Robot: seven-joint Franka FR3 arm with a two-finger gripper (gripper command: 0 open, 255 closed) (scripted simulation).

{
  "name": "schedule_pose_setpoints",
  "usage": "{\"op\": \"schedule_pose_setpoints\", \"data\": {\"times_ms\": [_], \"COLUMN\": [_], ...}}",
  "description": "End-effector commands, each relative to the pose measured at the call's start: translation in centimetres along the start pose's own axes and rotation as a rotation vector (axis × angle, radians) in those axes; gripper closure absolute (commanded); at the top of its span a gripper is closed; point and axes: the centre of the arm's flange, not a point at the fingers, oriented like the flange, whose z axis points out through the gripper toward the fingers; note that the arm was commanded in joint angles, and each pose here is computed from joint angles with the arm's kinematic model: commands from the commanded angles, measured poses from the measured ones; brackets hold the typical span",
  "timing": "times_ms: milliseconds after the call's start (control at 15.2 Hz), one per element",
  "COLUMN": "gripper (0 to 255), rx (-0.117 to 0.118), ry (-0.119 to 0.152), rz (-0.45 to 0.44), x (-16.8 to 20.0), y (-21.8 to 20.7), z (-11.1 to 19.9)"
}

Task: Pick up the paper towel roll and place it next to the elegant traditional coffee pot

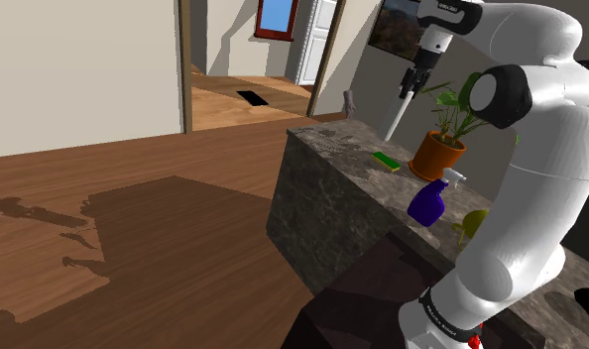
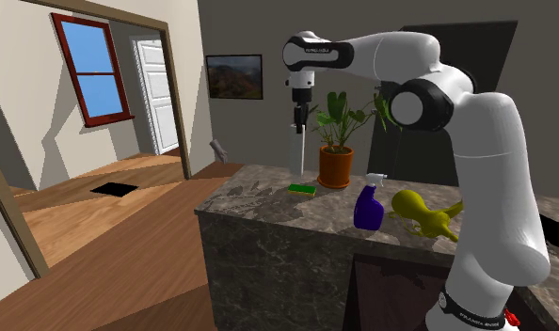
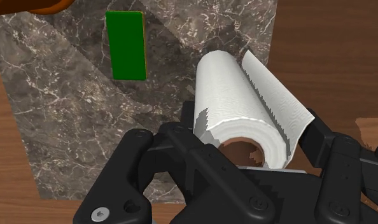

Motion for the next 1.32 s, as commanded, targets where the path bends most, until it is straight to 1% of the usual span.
{"op": "schedule_pose_setpoints", "data": {"times_ms": [0,330,396,1254], "gripper": [255,255,255,255], "rx": [0.000,0.000,0.000,0.000], "ry": [0.000,0.000,0.000,0.000], "rz": [0.000,0.000,0.000,0.000], "x": [-0.1,-0.1,-0.1,-17.0], "y": [-0.1,-0.1,-0.1,1.8], "z": [-1.1,-3.7,-3.8,-6.5]}}
